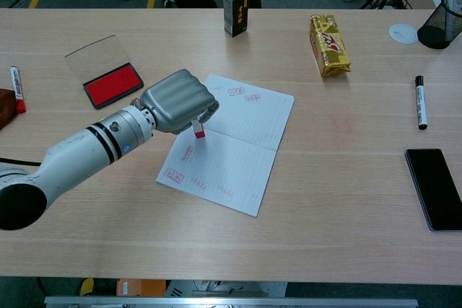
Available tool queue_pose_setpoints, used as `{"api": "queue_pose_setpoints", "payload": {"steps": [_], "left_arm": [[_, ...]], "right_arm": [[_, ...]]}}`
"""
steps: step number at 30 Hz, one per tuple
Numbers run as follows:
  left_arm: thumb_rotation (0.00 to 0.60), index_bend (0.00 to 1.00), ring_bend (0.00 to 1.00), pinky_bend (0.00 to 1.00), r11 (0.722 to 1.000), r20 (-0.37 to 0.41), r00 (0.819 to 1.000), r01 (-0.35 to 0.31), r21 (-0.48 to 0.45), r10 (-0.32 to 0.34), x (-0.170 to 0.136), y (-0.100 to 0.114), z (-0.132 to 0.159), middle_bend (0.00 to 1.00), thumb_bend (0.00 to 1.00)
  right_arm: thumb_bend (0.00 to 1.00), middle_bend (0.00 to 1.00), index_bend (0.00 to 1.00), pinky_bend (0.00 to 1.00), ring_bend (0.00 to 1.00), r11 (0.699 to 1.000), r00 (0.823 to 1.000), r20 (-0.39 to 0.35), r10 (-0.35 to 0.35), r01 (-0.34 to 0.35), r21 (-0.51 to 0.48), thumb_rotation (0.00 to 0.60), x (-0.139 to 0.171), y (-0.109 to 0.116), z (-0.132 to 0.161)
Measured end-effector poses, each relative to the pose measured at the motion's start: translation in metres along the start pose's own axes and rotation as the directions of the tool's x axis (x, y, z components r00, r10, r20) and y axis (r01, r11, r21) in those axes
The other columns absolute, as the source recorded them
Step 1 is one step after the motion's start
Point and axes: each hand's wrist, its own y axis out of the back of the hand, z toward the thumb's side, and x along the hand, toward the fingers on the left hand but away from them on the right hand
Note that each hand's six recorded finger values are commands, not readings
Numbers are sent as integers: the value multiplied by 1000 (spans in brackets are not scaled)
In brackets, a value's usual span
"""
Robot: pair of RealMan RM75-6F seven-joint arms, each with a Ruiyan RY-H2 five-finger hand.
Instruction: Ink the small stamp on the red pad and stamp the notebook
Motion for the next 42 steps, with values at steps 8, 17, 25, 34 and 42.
{"api": "queue_pose_setpoints", "payload": {"steps": [8, 17, 25, 34, 42], "left_arm": [[600, 615, 1000, 1000, 1000, -2, 1000, 22, -1, -22, 1, -13, 1, 1000, 338], [600, 617, 1000, 1000, 999, -6, 999, 37, 2, -37, 4, -25, 1, 1000, 338], [600, 617, 1000, 1000, 998, -10, 998, 59, -5, -59, 7, -33, 1, 1000, 338], [600, 617, 1000, 1000, 997, -10, 997, 71, -9, -71, 8, -37, 1, 1000, 339], [600, 617, 1000, 1000, 998, -5, 998, 69, -2, -69, 8, -36, 3, 1000, 338]], "right_arm": [[311, 325, 227, 264, 230, 1000, 1000, 0, -1, 1, 4, 600, 1, 0, 0], [310, 326, 227, 264, 230, 1000, 1000, 10, -3, 3, 7, 600, 3, 2, -2], [311, 327, 227, 264, 230, 1000, 1000, 16, -5, 5, 8, 600, 4, 2, -3], [311, 327, 227, 264, 230, 1000, 1000, 19, -5, 5, 9, 600, 4, 2, -3], [310, 327, 226, 264, 230, 1000, 1000, 25, -8, 8, 7, 600, 5, 3, -5]]}}
